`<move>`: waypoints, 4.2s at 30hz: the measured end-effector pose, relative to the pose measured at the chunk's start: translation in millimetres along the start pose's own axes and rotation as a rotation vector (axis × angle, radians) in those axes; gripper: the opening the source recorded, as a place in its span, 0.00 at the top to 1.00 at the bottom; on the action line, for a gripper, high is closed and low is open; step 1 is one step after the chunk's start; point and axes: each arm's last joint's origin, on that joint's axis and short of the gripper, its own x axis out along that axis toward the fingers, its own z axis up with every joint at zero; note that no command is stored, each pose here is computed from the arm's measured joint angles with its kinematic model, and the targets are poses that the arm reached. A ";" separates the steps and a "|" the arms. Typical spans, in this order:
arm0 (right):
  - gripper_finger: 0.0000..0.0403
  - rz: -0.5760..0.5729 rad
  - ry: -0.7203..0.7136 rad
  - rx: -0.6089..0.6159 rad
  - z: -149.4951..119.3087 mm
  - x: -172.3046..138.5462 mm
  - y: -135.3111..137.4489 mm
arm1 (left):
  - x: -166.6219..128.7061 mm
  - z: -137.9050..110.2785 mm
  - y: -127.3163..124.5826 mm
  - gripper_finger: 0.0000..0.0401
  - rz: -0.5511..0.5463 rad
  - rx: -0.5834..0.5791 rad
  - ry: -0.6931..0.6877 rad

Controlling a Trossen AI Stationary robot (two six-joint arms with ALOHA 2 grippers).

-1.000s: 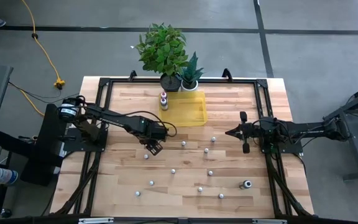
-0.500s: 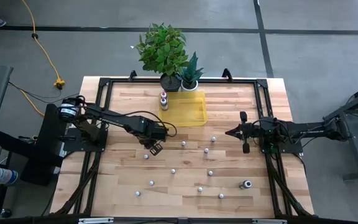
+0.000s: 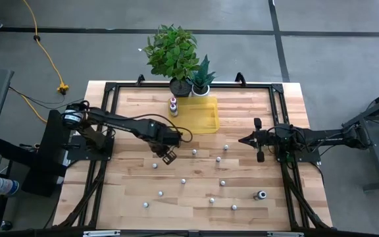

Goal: Pick & Place food coloring
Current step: Put the top left small black food coloring bottle into the yellow bin

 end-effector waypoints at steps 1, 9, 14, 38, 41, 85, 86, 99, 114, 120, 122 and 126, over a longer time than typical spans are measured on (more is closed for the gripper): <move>1.00 0.000 0.000 0.000 0.0 0.0 0.0 | -6.6 2.0 -2.1 0.90 -0.005 0.008 -0.006; 1.00 -0.001 0.000 0.000 0.0 0.0 0.0 | -59.1 16.3 -16.7 0.90 -0.034 0.055 -0.118; 1.00 0.000 0.000 0.000 0.0 0.0 0.0 | -69.8 29.0 -21.4 0.90 -0.011 0.058 -0.138; 1.00 -0.001 -0.004 0.000 0.4 0.0 0.0 | -41.2 133.5 -39.3 0.91 0.177 0.192 -0.240; 1.00 -0.001 -0.004 0.000 0.4 0.0 -0.1 | -33.6 144.6 -41.0 0.91 0.185 0.270 -0.256; 1.00 0.000 0.005 0.000 -0.4 0.5 0.0 | 24.9 223.7 -26.6 0.91 0.023 0.168 -0.209; 1.00 0.000 0.009 0.000 -0.6 0.7 0.0 | 25.9 223.3 -25.8 0.91 0.040 0.167 -0.206; 1.00 0.000 0.012 0.000 -1.0 0.8 0.0 | 50.9 222.0 -27.9 0.91 0.099 0.175 -0.158; 1.00 0.001 0.013 0.000 -1.0 0.8 0.1 | 54.5 221.7 -33.8 0.81 0.081 0.189 -0.169; 1.00 0.001 0.013 0.000 -1.0 0.8 0.1 | 54.5 221.8 -33.6 0.73 0.082 0.189 -0.169; 1.00 0.001 0.013 0.000 -1.0 0.8 0.1 | 54.5 221.8 -33.7 0.71 0.082 0.193 -0.169; 1.00 0.001 0.013 0.000 -1.0 0.8 0.1 | 51.1 221.4 -33.6 0.67 0.082 0.212 -0.174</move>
